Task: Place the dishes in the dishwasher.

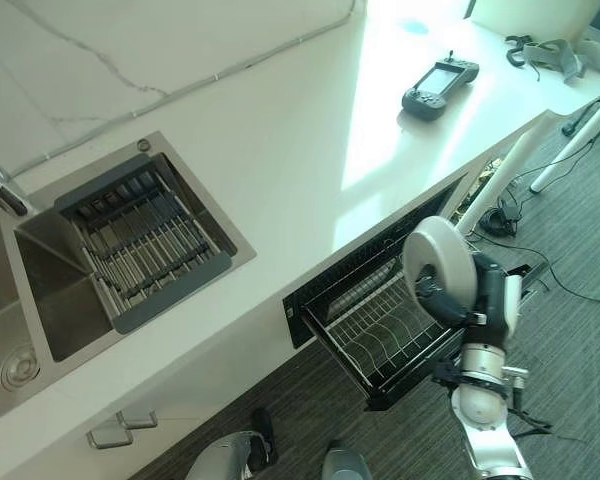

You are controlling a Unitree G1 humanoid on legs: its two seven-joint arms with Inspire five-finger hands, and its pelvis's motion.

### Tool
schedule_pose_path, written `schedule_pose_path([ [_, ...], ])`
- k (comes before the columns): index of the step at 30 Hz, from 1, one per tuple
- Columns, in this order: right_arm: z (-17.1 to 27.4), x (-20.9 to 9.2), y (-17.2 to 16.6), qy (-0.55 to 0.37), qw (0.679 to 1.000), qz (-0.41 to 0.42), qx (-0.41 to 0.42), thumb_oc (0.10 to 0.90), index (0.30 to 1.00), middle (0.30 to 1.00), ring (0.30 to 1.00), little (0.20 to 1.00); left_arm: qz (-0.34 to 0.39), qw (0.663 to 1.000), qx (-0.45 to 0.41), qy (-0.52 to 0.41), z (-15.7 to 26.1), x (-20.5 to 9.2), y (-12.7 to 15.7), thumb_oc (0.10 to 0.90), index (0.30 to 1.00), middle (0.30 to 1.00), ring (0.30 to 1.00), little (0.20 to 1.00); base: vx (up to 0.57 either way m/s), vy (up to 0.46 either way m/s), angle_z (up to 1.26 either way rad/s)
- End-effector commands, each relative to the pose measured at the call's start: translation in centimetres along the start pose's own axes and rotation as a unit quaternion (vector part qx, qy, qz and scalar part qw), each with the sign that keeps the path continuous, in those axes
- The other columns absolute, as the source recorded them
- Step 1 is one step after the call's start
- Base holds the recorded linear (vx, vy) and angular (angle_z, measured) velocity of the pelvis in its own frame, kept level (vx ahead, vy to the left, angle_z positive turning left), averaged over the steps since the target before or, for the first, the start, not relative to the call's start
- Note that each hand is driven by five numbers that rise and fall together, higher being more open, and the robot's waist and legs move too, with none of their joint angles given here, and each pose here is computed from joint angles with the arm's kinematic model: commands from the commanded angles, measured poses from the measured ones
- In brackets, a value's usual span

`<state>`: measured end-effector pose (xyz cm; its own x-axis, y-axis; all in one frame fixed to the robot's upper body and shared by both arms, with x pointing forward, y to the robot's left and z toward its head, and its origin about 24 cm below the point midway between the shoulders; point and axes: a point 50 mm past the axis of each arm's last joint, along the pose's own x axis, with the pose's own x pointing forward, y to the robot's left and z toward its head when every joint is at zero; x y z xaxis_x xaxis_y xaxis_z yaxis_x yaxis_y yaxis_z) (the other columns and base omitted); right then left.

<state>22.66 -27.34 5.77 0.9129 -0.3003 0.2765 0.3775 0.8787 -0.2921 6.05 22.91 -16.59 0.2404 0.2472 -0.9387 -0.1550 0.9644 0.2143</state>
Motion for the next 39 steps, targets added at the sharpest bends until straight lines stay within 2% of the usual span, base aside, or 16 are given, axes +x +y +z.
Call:
schedule_pose_path([
  [1,5.6,3.3,-1.1,-0.155,0.986,-0.047,0.027,0.400,0.300,0.300,0.300,0.300,0.009,1.000,0.009,0.008,-0.3,0.0,0.6,0.800,0.900,0.900,0.900,0.900,-0.02,0.012,0.20],
  [8,3.3,3.3,2.0,-0.106,0.994,0.014,-0.011,0.400,0.300,0.300,0.300,0.300,0.006,1.000,0.020,-0.003,0.6,0.1,0.6,0.800,0.900,0.900,0.900,0.900,-0.02,0.017,0.10],
  [11,1.8,3.1,3.2,-0.077,0.995,0.007,-0.068,0.400,0.300,0.300,0.300,0.300,0.002,1.000,0.026,-0.009,0.9,0.1,0.4,0.800,0.900,0.900,0.900,0.900,-0.01,0.020,0.10],
  [18,-0.4,3.6,3.6,-0.045,0.980,-0.040,-0.192,0.400,0.300,0.300,0.300,0.300,0.000,0.999,0.035,-0.013,1.5,0.1,0.1,0.800,0.900,0.900,0.900,0.900,-0.01,0.009,0.06],
  [24,-0.4,5.4,4.1,-0.082,0.942,-0.062,-0.321,0.400,0.300,0.300,0.300,0.300,-0.008,0.999,0.045,-0.025,2.3,0.2,0.0,0.800,0.900,0.900,0.900,0.900,-0.02,0.002,0.07],
  [27,0.3,6.9,4.0,-0.118,0.903,-0.072,-0.406,0.400,0.300,0.300,0.300,0.300,-0.011,0.998,0.042,-0.034,3.1,0.2,0.1,0.800,0.900,0.900,0.900,0.900,-0.06,0.004,0.08],
  [31,0.5,8.1,3.6,-0.117,0.879,-0.099,-0.452,0.400,0.300,0.300,0.300,0.300,-0.012,0.998,0.038,-0.046,4.4,0.3,0.4,0.800,0.900,0.900,0.900,0.900,-0.07,-0.007,0.12],
  [36,0.5,9.5,2.9,-0.082,0.864,-0.122,-0.481,0.400,0.300,0.300,0.300,0.300,-0.010,0.998,0.037,-0.059,5.7,0.3,0.5,0.800,0.900,0.900,0.900,0.900,-0.08,-0.012,0.14],
  [39,0.7,10.2,2.6,-0.067,0.855,-0.144,-0.494,0.400,0.300,0.300,0.300,0.300,-0.005,0.994,0.071,-0.089,6.9,0.2,0.3,0.800,0.900,0.900,0.900,0.900,-0.10,0.027,0.04],
])
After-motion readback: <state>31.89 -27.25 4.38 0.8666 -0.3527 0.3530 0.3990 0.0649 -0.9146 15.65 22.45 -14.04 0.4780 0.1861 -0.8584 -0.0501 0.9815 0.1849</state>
